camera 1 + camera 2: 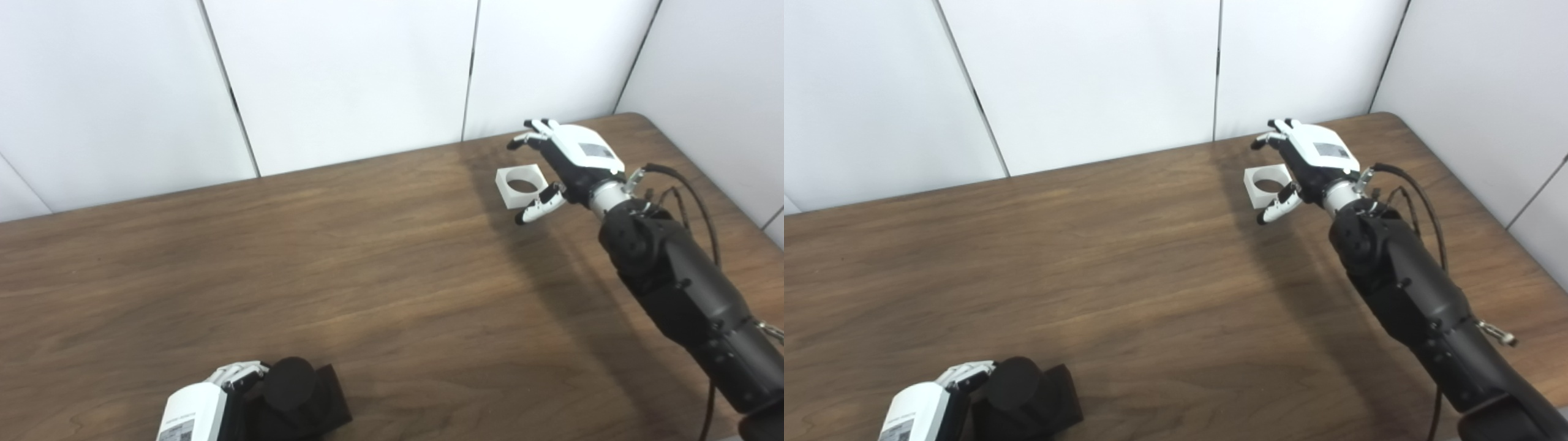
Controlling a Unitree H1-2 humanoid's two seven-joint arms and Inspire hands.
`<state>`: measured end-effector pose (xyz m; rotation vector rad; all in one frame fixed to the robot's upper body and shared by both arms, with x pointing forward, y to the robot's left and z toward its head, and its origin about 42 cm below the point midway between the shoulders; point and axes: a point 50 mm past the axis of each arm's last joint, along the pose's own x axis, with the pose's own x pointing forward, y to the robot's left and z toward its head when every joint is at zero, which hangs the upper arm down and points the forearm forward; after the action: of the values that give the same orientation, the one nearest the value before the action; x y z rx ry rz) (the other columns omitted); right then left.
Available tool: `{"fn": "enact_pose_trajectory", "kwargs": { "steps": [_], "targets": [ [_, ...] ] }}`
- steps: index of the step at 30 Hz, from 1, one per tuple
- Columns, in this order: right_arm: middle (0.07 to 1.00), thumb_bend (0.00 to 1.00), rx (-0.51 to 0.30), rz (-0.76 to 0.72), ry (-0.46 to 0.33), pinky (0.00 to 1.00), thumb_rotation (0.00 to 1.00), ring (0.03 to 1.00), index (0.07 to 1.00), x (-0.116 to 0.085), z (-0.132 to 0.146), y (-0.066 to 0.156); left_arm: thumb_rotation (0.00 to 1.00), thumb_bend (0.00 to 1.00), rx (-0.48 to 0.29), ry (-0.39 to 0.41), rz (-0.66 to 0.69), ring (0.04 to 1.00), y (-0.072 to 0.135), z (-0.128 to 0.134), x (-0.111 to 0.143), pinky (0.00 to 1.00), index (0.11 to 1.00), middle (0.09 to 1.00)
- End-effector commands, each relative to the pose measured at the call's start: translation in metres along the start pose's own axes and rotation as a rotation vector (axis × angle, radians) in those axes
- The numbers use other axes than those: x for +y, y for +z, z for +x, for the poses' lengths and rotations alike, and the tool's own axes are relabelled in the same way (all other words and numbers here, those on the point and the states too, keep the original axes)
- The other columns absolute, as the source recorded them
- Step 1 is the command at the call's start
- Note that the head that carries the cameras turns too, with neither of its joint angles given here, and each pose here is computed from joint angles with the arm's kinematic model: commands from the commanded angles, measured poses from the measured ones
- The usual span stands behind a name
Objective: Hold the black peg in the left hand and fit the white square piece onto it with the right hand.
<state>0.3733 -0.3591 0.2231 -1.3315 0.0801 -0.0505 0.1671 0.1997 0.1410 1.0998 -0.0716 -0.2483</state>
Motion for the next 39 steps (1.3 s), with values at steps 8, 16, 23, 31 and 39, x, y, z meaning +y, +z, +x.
{"fn": "enact_pose_trajectory", "kwargs": {
  "steps": [8,16,23,31,39],
  "targets": [
    [0.979,0.9,0.016,-0.13,-0.001,1.0,0.2,1.0,0.889,-0.024,0.044,0.0,0.05,0.52,0.078,-0.152,-0.017,0.763,-0.018,-0.01,-0.026,0.67,0.485,0.723],
    [0.97,0.91,0.05,-0.161,0.051,1.0,0.2,1.0,0.88,-0.027,0.057,-0.006,0.05,0.52,0.087,-0.158,-0.01,0.768,-0.019,-0.01,-0.027,0.67,0.485,0.726],
    [0.943,0.9,0.069,-0.174,0.076,1.0,0.18,1.0,0.831,-0.031,0.066,-0.012,0.05,0.52,0.09,-0.156,-0.017,0.772,-0.019,-0.012,-0.027,0.68,0.485,0.726],
    [0.911,0.88,0.075,-0.239,0.097,0.99,0.19,0.984,0.741,-0.039,0.077,-0.017,0.05,0.52,0.093,-0.152,-0.026,0.763,-0.018,-0.012,-0.027,0.68,0.485,0.723],
    [0.862,0.84,0.101,-0.319,0.176,0.93,0.22,0.932,0.672,-0.039,0.088,-0.013,0.05,0.52,0.094,-0.143,-0.034,0.764,-0.018,-0.014,-0.025,0.67,0.485,0.722]
  ]
}}
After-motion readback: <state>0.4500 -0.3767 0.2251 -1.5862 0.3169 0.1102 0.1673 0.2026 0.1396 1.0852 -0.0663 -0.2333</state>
